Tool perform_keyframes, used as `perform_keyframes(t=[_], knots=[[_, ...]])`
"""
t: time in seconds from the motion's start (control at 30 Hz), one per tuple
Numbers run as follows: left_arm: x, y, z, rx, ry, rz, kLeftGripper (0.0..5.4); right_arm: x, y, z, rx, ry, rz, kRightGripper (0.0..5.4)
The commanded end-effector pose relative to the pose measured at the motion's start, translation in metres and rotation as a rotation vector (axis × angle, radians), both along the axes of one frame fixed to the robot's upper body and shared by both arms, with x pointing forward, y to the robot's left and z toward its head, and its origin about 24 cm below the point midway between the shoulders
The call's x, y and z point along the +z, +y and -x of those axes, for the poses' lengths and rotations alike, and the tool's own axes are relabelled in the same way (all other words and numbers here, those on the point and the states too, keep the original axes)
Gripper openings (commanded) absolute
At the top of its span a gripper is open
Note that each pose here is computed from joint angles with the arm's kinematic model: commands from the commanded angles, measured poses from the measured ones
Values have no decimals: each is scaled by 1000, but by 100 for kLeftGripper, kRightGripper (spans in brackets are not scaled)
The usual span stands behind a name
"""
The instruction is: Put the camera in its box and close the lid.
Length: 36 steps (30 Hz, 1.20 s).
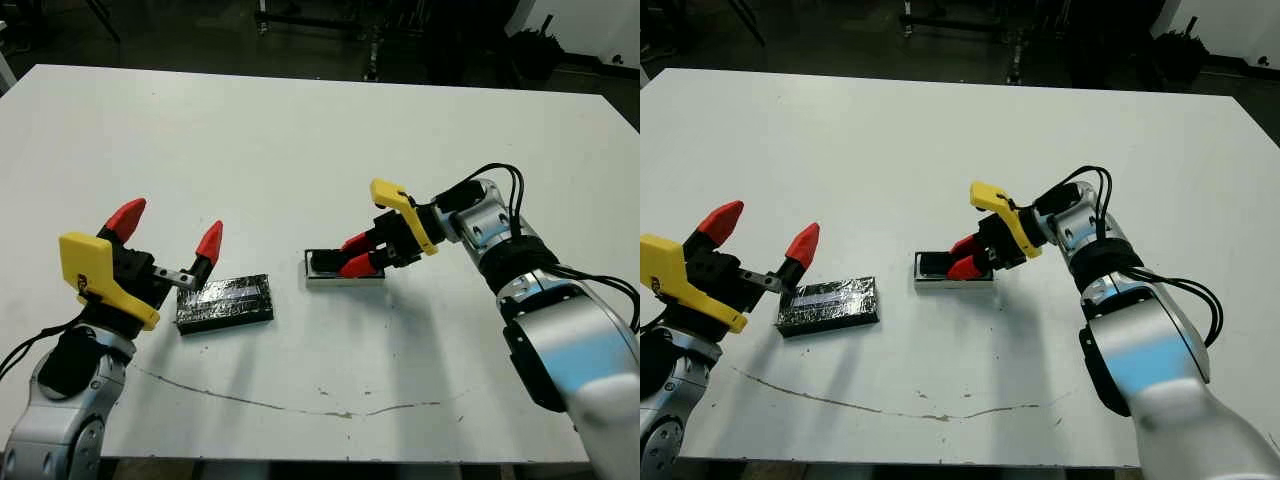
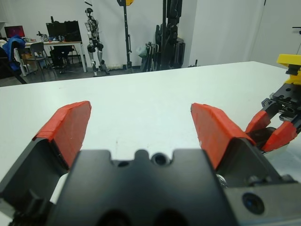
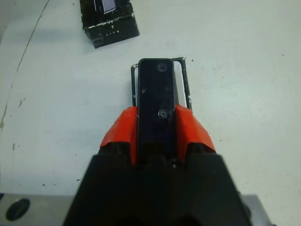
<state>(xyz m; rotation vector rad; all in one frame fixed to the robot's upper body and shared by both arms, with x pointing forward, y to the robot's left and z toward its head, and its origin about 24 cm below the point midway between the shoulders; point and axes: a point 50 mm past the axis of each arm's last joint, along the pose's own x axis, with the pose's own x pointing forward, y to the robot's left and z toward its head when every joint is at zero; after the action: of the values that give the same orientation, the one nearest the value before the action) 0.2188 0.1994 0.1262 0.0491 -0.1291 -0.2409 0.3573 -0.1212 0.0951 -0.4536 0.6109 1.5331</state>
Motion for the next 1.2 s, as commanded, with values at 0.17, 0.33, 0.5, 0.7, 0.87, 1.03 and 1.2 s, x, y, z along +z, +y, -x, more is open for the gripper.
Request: perform_keyframes(t=[0.17,0.33,0.5,0.7,0.87,1.03,1.2], knots=[[-2,1,1,5,20,-27,540,-13,-8,6,17,38,48,266],[-3,1,1,1,26,-19,540,-7,-9,5,61,-26,82,329],[-3,1,1,-4,30,-8,540,-10,-9,6,35,19,70,387],[-3,1,1,2,33,-20,540,-10,-10,6,53,4,62,457],[-4,1,1,1,33,-21,540,-3,-14,3,44,-18,63,505],[-4,0,1,-3,33,-24,540,9,-23,0,1,-6,39,538],[-4,1,0,-5,34,-21,540,24,-31,-4,3,-68,-23,538]])
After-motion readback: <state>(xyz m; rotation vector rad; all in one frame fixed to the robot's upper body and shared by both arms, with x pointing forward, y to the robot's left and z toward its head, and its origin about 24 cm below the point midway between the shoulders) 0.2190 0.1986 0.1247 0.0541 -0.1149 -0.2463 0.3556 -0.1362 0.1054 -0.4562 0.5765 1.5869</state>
